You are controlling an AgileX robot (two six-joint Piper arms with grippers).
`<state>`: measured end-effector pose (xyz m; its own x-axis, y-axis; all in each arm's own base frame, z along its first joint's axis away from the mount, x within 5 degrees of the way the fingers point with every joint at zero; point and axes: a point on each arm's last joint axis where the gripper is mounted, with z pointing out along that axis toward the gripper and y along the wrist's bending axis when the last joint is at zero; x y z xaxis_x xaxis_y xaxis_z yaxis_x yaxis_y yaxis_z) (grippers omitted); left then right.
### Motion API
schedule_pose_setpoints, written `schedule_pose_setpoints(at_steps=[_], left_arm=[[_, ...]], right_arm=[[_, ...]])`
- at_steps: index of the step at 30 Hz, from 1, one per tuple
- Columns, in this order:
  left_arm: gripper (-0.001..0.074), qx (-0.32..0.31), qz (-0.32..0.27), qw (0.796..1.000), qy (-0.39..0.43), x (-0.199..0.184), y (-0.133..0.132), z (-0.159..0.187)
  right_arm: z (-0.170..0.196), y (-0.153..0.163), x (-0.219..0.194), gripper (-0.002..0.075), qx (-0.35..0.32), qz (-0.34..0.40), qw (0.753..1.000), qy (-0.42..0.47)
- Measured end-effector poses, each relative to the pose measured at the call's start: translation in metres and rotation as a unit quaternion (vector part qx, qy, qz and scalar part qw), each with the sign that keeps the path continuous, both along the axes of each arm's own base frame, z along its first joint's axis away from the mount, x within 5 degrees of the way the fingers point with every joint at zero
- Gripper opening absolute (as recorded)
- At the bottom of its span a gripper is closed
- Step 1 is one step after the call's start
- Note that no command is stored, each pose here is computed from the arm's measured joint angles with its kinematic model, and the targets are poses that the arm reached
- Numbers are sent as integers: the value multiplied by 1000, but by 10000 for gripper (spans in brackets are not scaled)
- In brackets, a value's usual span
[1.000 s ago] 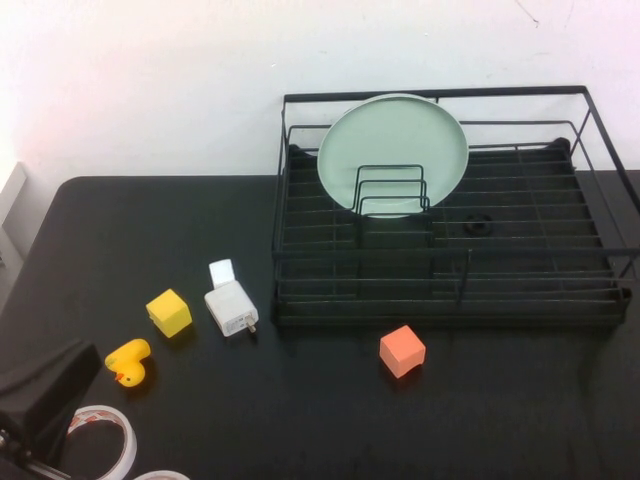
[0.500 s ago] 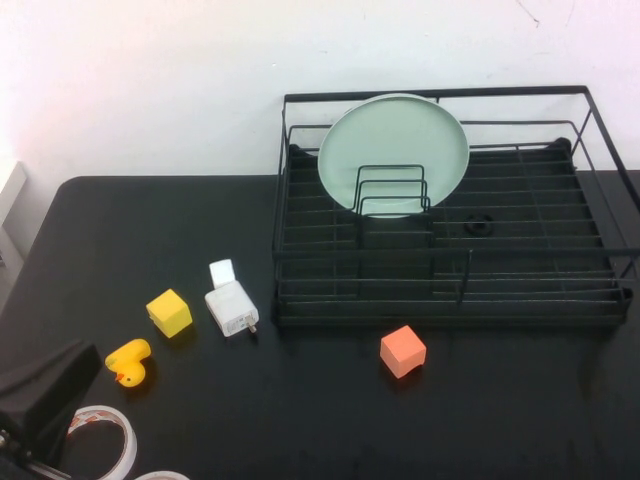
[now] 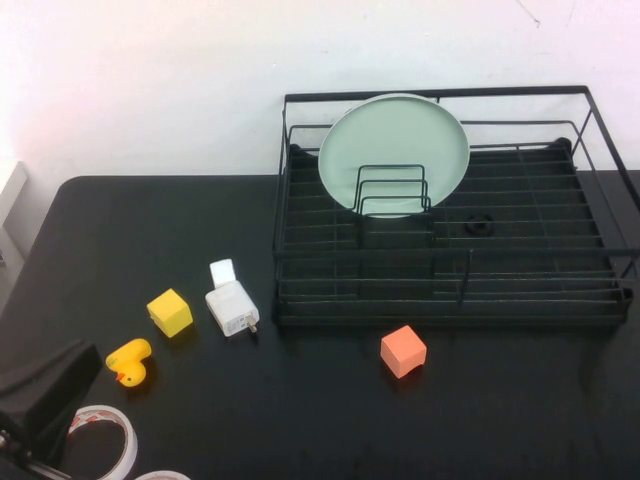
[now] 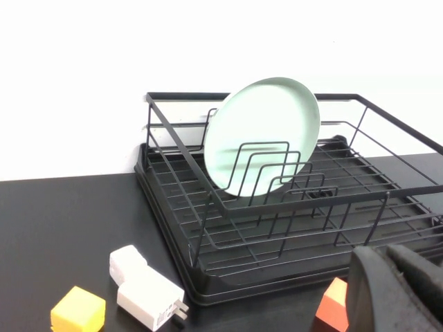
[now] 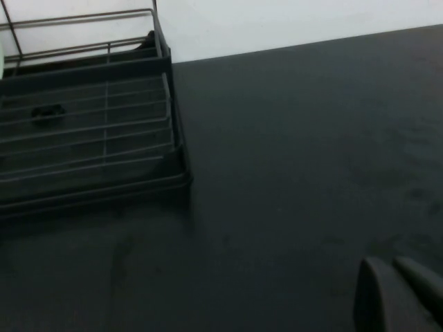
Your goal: Place plate on rack
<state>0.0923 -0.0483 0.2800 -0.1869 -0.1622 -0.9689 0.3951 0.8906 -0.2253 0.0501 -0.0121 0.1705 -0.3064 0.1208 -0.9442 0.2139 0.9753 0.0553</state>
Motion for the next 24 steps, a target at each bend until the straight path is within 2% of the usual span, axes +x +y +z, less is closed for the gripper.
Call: schedule_pose_setpoints(at_steps=[24], left_arm=[[-1,0,0,1000,0,0,0,0]], right_arm=[[0,0,0,5,3,-1,1000,0]])
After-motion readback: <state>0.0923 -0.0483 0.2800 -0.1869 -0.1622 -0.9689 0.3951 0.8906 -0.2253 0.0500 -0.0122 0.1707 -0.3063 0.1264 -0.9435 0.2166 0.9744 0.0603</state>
